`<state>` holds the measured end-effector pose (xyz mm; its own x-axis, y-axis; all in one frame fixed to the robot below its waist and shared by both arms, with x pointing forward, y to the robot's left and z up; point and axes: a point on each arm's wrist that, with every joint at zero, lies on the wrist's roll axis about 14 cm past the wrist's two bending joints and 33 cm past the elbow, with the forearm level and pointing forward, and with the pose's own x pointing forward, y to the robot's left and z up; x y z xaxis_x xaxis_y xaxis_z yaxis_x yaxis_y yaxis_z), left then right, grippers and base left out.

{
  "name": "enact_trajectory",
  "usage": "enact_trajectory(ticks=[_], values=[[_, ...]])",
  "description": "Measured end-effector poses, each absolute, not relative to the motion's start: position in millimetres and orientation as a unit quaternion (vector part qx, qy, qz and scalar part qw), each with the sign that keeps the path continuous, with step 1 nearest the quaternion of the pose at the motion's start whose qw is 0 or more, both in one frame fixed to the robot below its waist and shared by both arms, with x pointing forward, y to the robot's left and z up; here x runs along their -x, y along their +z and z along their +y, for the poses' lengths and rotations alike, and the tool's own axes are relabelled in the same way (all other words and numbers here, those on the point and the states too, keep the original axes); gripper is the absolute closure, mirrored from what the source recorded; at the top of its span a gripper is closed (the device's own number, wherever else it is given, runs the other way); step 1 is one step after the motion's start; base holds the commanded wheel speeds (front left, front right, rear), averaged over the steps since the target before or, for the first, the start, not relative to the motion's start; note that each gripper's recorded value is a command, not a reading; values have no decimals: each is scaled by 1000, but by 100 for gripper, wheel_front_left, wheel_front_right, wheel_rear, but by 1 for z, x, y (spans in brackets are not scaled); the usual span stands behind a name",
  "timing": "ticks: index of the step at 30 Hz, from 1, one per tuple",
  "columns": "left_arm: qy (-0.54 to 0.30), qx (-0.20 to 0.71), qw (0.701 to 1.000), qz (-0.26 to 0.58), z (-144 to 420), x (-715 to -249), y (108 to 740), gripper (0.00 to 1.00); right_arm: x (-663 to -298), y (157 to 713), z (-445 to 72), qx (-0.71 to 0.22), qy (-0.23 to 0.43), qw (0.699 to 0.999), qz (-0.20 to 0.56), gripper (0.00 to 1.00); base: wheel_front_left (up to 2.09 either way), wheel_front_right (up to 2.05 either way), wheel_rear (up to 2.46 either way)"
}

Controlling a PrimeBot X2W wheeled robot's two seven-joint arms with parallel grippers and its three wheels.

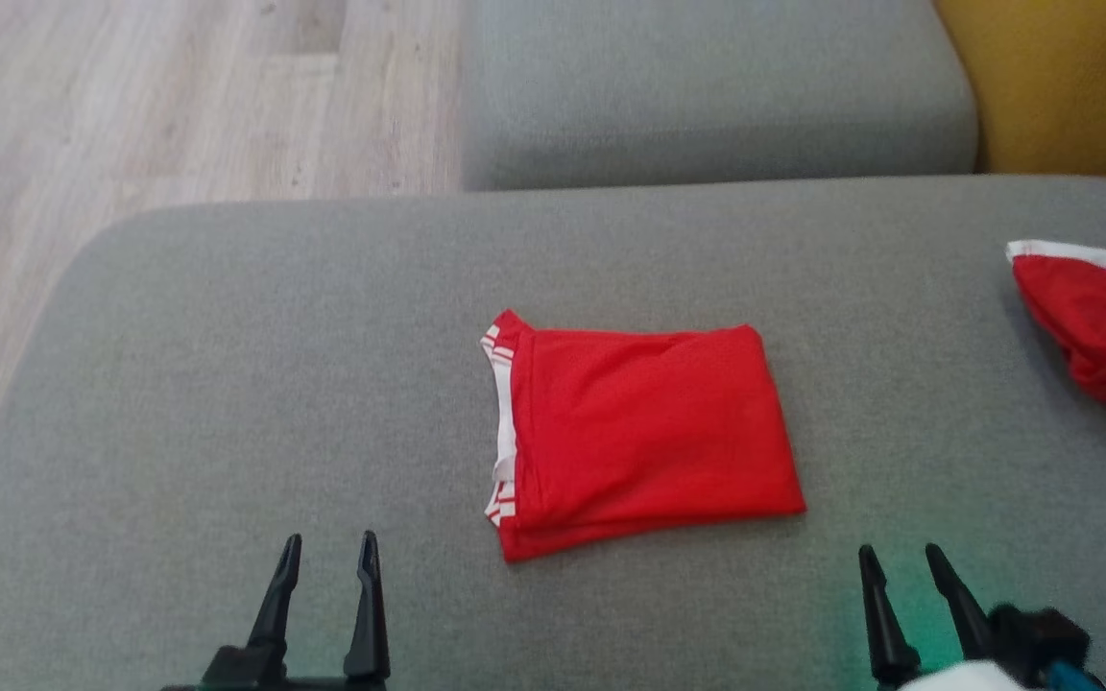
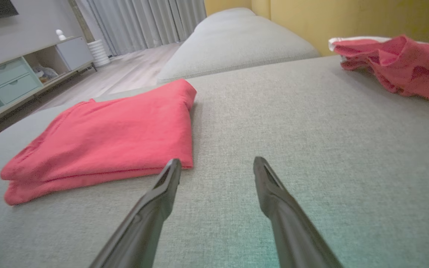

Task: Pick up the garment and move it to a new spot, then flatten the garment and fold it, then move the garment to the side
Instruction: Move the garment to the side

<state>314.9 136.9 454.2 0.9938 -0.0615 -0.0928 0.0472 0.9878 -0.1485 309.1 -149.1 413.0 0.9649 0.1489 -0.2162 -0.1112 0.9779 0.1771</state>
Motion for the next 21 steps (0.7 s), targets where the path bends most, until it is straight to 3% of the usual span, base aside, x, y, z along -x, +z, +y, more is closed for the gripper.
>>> enact_trajectory(ticks=[4,11,15,16,17,18,21], values=[[-28,74,995,68,136,-317,443,0,-332,398,-148,-91,60,984,141,0,0,0,0],[-30,78,994,77,135,-336,439,0,-414,407,-119,-90,102,977,163,0,0,0,0],[-23,78,993,81,139,-339,436,0,-425,395,-103,-89,121,967,205,0,0,0,0],[-20,79,993,84,140,-339,434,0,-424,387,-99,-85,127,963,224,10,0,0,0],[-17,81,993,85,142,-339,433,0,-421,378,-95,-80,134,957,244,80,0,0,0],[-15,82,993,86,143,-339,433,0,-417,371,-89,-74,144,952,260,100,0,0,0],[-10,84,992,89,145,-338,431,0,-418,369,-79,-78,157,949,260,100,0,0,0]])
